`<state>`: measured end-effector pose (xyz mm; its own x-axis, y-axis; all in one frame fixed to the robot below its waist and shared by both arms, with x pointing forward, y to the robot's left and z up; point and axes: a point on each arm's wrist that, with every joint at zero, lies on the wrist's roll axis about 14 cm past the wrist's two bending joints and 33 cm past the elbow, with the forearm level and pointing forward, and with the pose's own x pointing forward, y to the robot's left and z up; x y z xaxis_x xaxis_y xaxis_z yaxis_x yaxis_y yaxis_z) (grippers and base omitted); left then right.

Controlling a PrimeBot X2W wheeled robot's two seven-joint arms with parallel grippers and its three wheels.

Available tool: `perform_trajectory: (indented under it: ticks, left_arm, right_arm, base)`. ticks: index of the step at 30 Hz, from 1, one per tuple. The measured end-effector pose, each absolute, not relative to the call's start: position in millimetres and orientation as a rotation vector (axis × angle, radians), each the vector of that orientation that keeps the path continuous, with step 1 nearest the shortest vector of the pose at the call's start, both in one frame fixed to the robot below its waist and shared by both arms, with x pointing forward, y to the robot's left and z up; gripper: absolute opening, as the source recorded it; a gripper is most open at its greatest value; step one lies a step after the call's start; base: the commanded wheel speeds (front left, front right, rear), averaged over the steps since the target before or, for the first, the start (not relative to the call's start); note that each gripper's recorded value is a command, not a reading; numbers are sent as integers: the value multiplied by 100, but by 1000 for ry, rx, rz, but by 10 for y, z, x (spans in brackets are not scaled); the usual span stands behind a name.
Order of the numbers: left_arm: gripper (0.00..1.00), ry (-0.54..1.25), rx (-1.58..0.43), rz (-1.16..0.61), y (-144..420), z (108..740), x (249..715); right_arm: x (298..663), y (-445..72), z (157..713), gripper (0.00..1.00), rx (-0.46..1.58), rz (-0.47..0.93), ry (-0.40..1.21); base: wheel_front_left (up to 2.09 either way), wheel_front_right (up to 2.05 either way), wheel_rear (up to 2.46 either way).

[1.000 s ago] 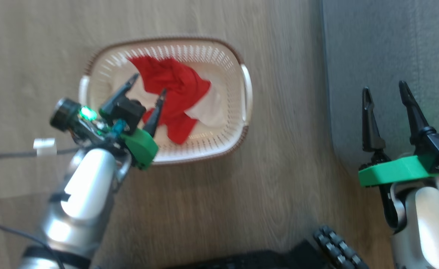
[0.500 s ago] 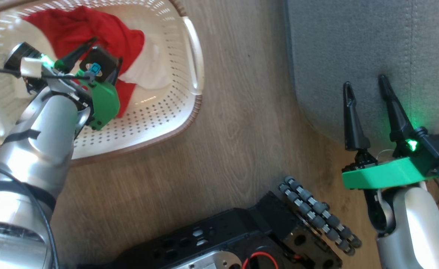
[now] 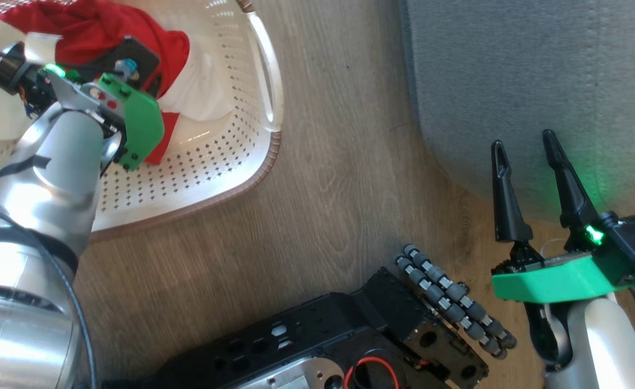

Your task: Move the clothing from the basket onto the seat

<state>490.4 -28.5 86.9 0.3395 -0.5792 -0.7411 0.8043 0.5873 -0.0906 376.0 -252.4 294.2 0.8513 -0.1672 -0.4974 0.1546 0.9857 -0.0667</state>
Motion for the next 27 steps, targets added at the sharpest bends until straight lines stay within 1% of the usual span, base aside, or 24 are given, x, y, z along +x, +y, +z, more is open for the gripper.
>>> perform_trajectory:
  ticks: [3, 7, 9, 16, 22, 25, 27]
  left_arm:
    - [100, 848, 296, -882, -224, 841, 4940]
    - [100, 896, 270, -857, -187, 800, 4873]
    - [0, 905, 255, -861, -222, 805, 4829]
    - [0, 909, 236, -891, -319, 837, 4746]
    - [0, 887, 227, -888, -300, 886, 4806]
    - [0, 866, 208, -859, -230, 954, 4889]
    - [0, 848, 215, -852, -188, 1009, 4939]
  right_arm:
    - [3791, -2448, 2928, 100, -34, -140, 525]
    - [3861, -2376, 2948, 100, -47, -109, 507]
    - [3873, -2351, 2949, 100, -51, -99, 505]
    - [3902, -2323, 2946, 100, -63, -83, 500]
    - [3928, -2301, 2957, 100, -59, -76, 491]
    - [4021, -2299, 3018, 100, -60, -70, 458]
    - [4147, -2294, 3094, 100, -59, -62, 415]
  base:
    - [0, 0, 0]
    - [0, 0, 0]
    - [0, 0, 0]
    - [0, 0, 0]
    - [0, 0, 0]
    - [0, 0, 0]
    - [0, 0, 0]
